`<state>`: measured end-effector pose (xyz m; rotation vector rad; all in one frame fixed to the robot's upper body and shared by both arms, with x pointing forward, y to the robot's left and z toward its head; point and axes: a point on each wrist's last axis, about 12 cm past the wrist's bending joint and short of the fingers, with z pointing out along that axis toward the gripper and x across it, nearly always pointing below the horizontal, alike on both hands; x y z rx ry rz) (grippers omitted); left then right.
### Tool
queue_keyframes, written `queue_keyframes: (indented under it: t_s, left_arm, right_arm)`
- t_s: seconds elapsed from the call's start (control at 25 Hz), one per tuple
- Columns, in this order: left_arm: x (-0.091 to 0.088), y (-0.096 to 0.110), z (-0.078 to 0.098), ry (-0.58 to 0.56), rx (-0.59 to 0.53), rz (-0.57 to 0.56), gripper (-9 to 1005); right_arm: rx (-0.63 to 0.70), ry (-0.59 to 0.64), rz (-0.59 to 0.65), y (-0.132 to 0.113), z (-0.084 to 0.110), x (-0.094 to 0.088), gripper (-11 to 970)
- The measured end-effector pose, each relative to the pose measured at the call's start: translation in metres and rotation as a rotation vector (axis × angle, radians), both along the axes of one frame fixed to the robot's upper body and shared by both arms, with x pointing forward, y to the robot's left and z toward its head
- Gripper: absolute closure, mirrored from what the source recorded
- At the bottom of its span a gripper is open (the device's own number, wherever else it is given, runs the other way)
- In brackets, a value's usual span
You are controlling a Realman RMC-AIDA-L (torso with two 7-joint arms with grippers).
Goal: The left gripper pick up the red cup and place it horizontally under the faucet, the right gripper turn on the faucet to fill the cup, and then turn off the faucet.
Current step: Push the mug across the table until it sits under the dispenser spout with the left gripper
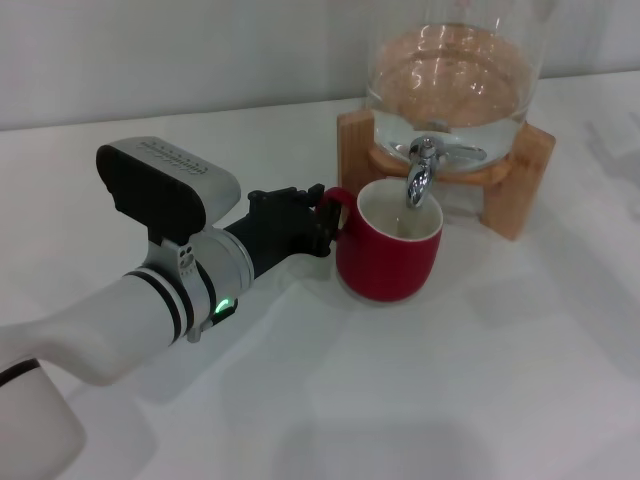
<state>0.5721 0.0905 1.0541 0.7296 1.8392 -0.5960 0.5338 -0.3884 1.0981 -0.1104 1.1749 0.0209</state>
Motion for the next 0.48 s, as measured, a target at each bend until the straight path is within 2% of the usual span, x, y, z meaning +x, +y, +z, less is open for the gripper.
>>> queue_keyframes:
  t_s: [0.48]
  left_arm:
    - [-0.0021, -0.0054, 0.0001, 0.019, -0.007, -0.019, 772]
  right_arm:
    - [-0.001, -0.006, 0.000, -0.0012, -0.0007, -0.0040, 285]
